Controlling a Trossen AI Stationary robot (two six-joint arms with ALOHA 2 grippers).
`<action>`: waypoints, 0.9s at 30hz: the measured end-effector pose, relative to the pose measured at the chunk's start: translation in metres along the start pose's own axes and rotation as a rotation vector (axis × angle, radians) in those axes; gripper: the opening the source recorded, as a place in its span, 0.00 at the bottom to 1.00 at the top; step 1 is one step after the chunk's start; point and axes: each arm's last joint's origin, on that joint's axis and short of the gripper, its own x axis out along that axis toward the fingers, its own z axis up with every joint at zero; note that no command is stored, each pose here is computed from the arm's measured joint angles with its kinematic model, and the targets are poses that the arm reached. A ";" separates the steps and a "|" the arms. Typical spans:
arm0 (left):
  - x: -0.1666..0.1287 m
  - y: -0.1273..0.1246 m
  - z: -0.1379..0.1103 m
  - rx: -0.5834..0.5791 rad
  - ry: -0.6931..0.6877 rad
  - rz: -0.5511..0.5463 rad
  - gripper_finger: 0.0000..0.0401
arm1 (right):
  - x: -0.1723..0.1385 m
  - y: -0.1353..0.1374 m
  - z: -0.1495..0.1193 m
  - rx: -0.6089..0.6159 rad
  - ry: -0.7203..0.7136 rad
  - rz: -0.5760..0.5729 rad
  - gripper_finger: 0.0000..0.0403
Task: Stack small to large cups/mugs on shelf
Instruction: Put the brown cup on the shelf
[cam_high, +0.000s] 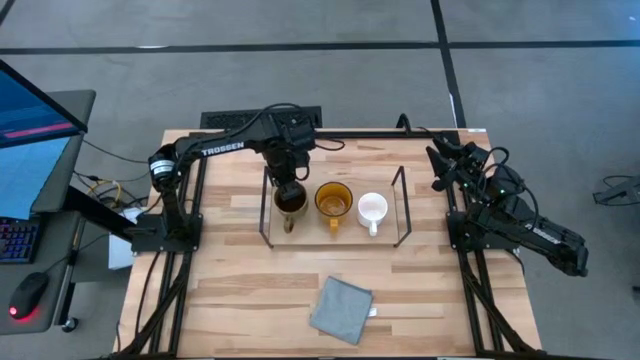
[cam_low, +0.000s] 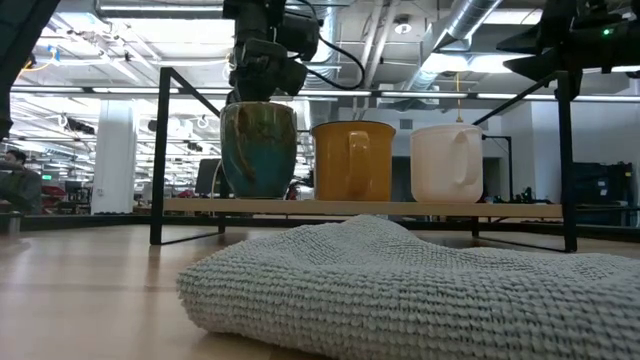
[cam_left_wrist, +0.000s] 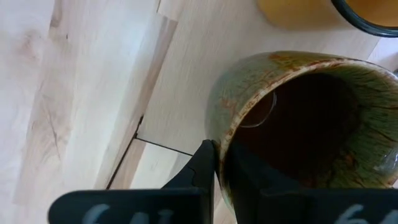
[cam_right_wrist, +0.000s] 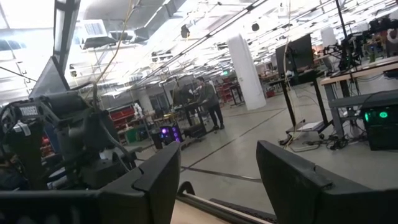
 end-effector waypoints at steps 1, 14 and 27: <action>0.001 0.000 0.000 -0.002 0.002 0.000 0.02 | 0.000 0.000 0.000 0.000 0.000 0.000 0.58; 0.014 -0.001 -0.002 -0.033 0.021 -0.066 0.02 | 0.000 0.000 0.000 -0.002 0.001 -0.002 0.58; 0.014 -0.003 -0.002 -0.027 0.027 -0.054 0.03 | 0.000 0.000 0.000 -0.004 0.001 -0.002 0.58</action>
